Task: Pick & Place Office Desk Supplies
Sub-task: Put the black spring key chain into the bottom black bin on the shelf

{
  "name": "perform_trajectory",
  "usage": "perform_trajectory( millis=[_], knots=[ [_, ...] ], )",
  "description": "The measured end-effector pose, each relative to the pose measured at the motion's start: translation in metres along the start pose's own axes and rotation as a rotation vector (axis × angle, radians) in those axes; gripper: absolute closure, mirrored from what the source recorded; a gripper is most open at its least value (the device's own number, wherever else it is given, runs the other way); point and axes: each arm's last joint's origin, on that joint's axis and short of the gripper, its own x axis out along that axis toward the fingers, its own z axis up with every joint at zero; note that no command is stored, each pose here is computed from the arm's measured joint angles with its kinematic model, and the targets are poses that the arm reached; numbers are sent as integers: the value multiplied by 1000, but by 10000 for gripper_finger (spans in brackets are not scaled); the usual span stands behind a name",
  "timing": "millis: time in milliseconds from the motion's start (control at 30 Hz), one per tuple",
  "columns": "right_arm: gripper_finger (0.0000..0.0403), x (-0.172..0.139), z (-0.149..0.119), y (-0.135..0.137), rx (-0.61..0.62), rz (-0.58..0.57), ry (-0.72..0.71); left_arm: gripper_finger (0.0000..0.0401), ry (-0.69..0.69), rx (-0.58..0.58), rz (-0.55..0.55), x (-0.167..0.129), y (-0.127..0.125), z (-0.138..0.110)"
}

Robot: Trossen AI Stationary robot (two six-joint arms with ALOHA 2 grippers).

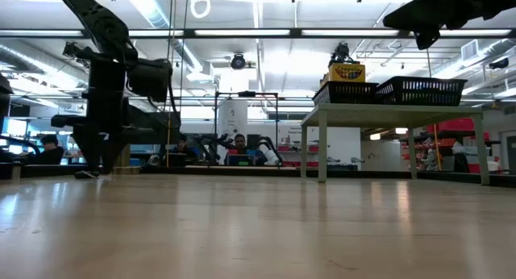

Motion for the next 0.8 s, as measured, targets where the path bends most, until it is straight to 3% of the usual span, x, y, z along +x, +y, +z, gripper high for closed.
perform_trajectory(
  millis=[300,433,567,800],
  knots=[
    [392,0,0,0,-6,0,0,279,42,32,-18,9,1,-8],
    [392,0,0,0,-13,-1,0,329,21,76,-10,11,0,-16],
    [392,0,0,0,-14,-1,0,387,-67,207,-47,3,-10,-24],
    [392,0,0,0,-12,-1,-1,389,-222,384,-273,-16,-38,-39]
  ],
)
